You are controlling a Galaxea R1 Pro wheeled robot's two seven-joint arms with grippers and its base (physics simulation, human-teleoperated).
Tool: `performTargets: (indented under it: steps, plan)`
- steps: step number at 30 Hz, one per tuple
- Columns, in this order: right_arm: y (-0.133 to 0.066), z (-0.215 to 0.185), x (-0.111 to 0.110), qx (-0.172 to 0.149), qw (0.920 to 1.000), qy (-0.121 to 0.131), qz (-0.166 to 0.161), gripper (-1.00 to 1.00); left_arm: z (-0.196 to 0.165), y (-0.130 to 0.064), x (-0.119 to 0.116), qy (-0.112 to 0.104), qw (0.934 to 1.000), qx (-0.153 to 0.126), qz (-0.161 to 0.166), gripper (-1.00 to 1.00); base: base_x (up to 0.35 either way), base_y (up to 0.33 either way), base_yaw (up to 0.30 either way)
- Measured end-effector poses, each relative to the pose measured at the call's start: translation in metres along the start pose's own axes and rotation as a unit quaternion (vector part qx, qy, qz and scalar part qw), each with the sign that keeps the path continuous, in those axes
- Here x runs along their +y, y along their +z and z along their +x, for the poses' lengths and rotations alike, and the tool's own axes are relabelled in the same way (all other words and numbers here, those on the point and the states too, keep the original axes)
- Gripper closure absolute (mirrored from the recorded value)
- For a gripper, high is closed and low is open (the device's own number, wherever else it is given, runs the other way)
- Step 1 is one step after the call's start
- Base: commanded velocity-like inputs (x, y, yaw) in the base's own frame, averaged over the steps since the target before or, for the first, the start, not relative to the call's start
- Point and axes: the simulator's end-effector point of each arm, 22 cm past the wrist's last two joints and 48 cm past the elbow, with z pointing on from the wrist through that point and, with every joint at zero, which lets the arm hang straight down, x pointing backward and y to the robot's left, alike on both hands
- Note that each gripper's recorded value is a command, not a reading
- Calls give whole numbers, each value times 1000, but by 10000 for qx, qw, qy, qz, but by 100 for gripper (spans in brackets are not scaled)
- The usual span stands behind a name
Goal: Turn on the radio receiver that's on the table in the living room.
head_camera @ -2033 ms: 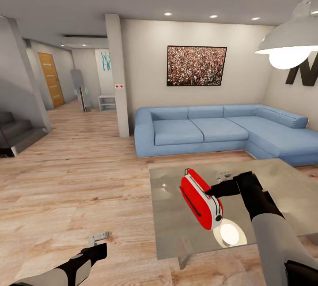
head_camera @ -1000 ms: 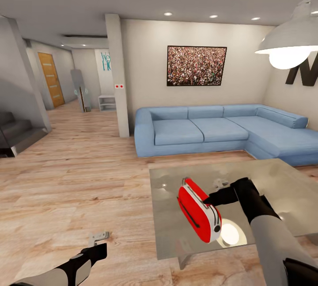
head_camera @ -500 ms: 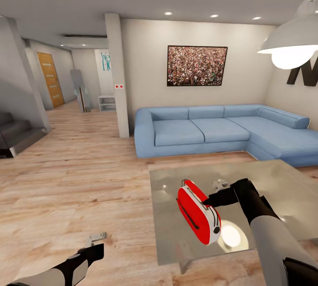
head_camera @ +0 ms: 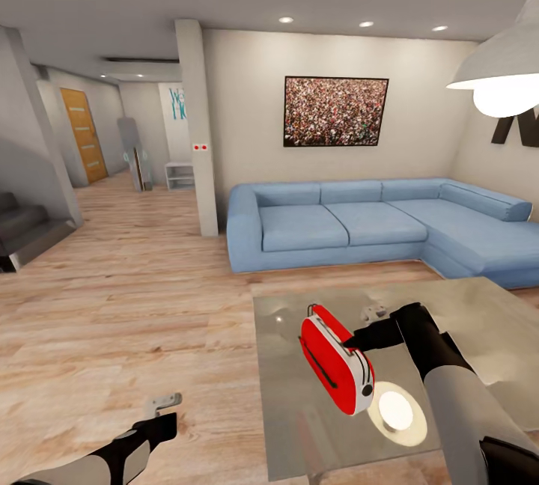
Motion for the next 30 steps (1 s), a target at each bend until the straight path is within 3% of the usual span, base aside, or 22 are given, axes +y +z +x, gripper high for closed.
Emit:
performTargets:
  steps: [19, 30]
  plan:
    - [11, 16, 6, 204, 9997, 73, -112, 100, -1, 0, 6, -35, 10000, -9, -68, 100, 1, 0, 0]
    - [25, 25, 4, 208, 9997, 80, -121, 100, 10, 13, 7, -37, 10000, -12, -71, 100, 0, 0, 0]
